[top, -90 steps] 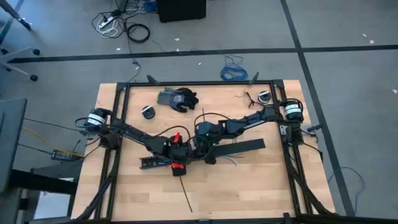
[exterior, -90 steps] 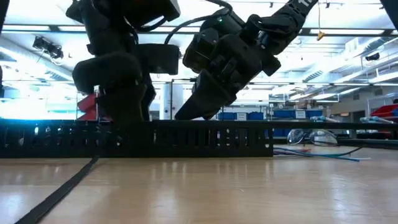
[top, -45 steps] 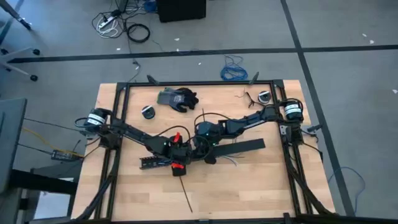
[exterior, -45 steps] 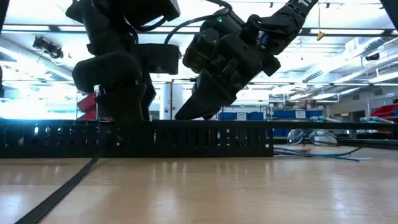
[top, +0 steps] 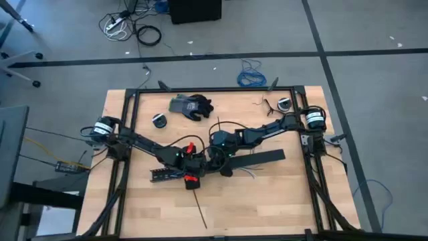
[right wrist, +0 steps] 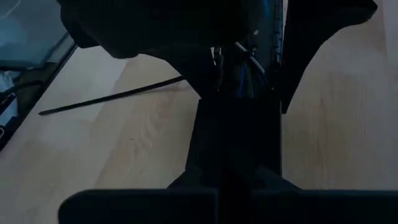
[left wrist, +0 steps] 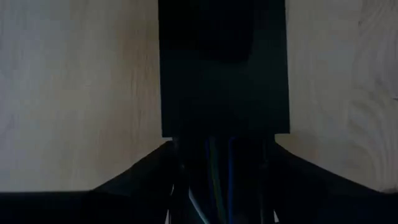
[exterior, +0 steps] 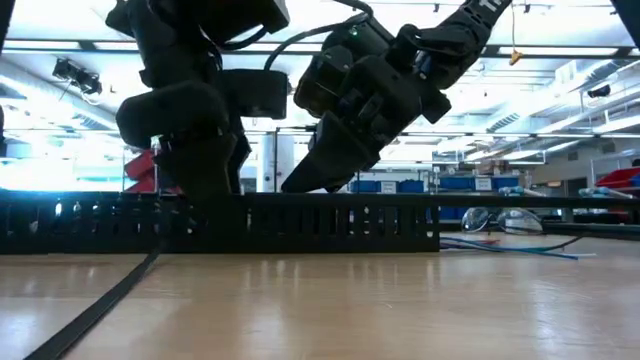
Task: Ziptie cables
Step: Close the black cable duct
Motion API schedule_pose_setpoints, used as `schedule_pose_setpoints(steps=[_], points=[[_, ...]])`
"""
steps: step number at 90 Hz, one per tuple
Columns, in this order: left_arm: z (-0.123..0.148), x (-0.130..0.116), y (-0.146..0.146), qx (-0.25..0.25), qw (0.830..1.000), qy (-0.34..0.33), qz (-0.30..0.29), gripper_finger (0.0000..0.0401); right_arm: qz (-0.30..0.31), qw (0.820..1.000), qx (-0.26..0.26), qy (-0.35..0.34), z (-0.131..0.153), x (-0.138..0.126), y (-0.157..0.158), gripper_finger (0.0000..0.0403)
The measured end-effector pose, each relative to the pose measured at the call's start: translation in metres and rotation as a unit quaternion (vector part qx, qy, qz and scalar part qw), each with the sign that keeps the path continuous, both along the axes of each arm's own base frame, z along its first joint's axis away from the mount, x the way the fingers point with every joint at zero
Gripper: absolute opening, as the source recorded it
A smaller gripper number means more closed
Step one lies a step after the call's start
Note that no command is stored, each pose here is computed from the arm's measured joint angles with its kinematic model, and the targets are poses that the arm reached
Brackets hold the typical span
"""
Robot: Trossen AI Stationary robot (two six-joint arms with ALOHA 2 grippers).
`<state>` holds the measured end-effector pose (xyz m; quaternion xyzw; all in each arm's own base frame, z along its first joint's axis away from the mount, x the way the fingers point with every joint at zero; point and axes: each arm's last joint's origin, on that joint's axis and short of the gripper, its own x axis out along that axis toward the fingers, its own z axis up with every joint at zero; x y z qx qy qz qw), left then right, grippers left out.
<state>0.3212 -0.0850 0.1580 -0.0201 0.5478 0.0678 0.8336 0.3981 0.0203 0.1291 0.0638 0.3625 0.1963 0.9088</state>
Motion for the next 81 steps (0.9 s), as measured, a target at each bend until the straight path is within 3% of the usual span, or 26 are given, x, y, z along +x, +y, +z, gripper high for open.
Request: schedule_pose_setpoints(steps=[21,59,81], points=[[0.0001,0.0002,0.0002,0.009,1.000,-0.001,-0.007,0.0217,0.001,1.000,0.002,-0.007,0.0001,0.0013,0.0000,0.0000],[0.0001,0.0000,0.0006,0.016,1.000,-0.002,-0.007,0.0263,-0.001,1.000,-0.001,-0.004,-0.0001,0.0011,0.0000,0.0000],[-0.0020,-0.0075,0.0027,0.024,0.999,0.040,-0.007,0.0271,-0.003,1.000,-0.003,0.004,-0.0005,0.0005,-0.0002,0.0000]])
